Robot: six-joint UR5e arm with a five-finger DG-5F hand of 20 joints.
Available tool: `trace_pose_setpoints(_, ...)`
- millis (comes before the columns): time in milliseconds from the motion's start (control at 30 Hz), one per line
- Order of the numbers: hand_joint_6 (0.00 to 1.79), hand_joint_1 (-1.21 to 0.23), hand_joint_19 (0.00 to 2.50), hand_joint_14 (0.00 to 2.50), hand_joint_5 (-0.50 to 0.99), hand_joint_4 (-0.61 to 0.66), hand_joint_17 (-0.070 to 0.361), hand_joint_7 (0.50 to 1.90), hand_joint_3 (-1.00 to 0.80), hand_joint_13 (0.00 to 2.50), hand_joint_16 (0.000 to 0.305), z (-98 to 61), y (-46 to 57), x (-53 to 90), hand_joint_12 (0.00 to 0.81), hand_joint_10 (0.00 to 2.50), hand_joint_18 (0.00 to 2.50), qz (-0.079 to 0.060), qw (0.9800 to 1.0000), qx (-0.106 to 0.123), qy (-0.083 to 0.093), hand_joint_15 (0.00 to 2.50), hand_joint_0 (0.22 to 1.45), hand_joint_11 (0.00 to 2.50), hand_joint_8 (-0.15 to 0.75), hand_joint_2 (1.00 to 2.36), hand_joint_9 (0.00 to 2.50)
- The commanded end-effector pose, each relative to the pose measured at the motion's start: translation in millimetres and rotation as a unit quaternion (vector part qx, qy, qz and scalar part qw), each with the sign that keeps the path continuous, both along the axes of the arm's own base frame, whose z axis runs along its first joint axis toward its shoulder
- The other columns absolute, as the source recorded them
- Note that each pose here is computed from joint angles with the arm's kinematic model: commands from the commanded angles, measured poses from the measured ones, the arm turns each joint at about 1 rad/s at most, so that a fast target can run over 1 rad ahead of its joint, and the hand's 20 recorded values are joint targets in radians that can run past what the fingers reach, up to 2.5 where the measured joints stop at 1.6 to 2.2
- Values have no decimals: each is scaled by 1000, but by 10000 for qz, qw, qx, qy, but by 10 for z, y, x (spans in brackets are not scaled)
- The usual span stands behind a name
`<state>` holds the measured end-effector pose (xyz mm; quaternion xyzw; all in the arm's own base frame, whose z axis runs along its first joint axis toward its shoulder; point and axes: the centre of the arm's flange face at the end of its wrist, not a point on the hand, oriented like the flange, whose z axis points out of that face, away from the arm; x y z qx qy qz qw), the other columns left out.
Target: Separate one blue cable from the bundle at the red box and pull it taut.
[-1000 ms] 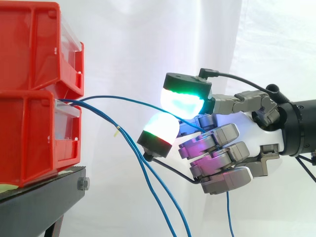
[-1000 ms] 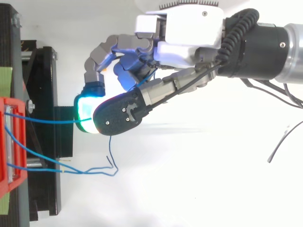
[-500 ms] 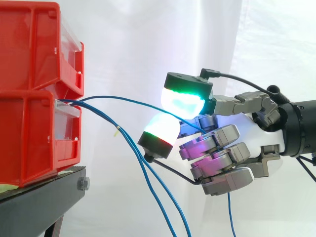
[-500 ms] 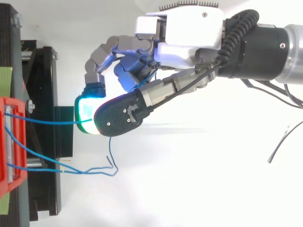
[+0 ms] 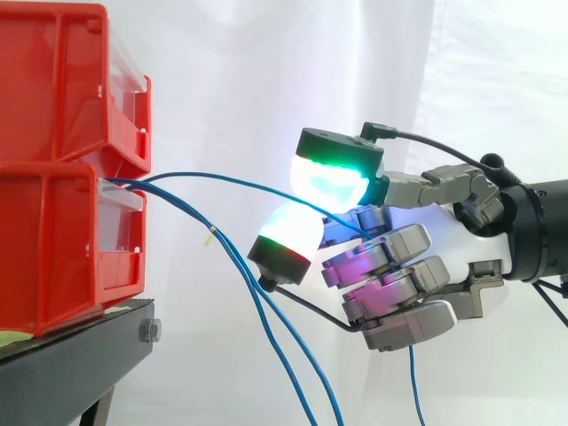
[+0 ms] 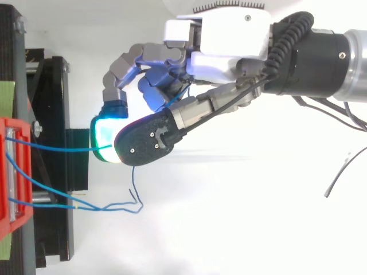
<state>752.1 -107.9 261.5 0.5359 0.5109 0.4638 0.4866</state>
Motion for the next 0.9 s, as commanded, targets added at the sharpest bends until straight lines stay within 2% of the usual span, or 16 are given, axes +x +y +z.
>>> trace_pose_setpoints(0,944,-677,1789,2500,-145,97,97,944,-383,833,43,1,-2,2,355,2500,1122,-1,10000,1,-9,1245,631,1134,275,1008,693)
trace_pose_setpoints(400,939,-633,1795,2500,-143,101,96,943,-430,839,43,1,-4,1,356,2500,1126,-9,10000,1,-9,1254,621,1108,269,1005,699)
trace_pose_setpoints(600,935,-771,1681,2500,-135,85,103,1010,-186,863,46,1,-4,1,363,2500,1131,-9,10000,1,-9,1213,651,1080,288,1014,712)
trace_pose_setpoints(867,939,-815,1658,2500,-128,6,106,1042,-93,869,47,1,9,3,365,2500,1139,7,10000,1,-9,1211,661,1087,290,1017,719)
